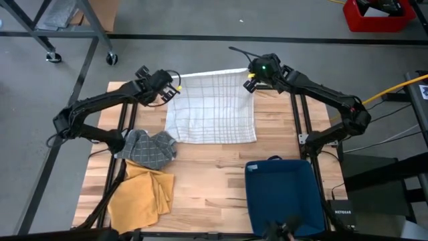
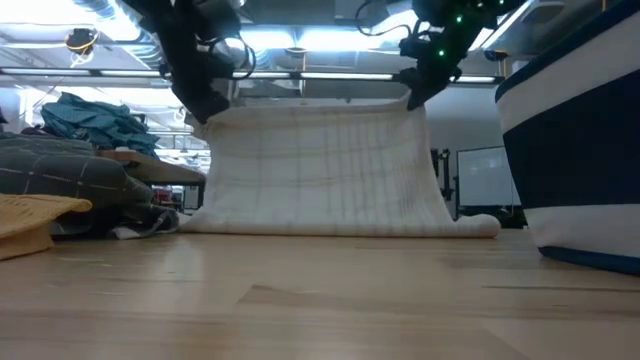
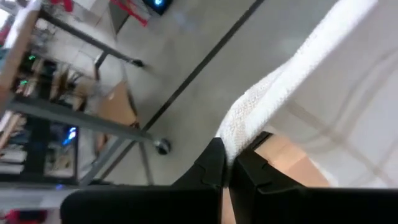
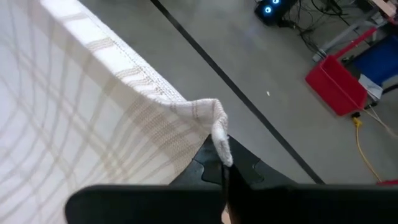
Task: Fold towel
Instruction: Fold the white towel
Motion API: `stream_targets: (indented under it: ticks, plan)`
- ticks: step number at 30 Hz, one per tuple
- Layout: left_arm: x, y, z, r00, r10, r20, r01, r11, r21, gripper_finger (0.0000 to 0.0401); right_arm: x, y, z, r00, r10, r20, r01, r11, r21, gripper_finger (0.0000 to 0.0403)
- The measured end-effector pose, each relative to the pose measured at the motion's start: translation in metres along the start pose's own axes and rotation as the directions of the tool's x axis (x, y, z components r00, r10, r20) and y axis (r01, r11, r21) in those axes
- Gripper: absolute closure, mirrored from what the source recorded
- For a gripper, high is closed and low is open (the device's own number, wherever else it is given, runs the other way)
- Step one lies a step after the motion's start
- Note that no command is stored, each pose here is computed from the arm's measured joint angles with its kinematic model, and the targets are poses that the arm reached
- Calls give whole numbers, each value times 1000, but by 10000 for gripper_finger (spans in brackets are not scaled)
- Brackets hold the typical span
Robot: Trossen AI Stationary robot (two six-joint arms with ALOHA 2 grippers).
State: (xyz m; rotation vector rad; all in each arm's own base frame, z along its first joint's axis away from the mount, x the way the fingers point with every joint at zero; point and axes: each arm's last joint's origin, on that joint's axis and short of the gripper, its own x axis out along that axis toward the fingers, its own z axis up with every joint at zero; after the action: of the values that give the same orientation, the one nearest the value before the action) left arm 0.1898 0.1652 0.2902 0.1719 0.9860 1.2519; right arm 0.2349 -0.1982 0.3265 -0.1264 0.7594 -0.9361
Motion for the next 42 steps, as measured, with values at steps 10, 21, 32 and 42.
stream_targets:
  ticks: [10,21,32,42]
  plan:
    - [24,11,15,996,14,86,-9,998,-68,401,18,-16,-5,999,-43,-19,44,998,41,402]
    - [28,29,31,968,121,219,-78,977,-199,401,15,-30,12,986,-139,96,128,985,114,402]
    - [28,42,41,933,193,305,-94,946,-310,401,14,-34,19,965,-220,142,197,968,159,402]
    - [40,45,36,946,200,256,-137,960,-243,401,21,-34,17,967,-214,136,193,969,153,402]
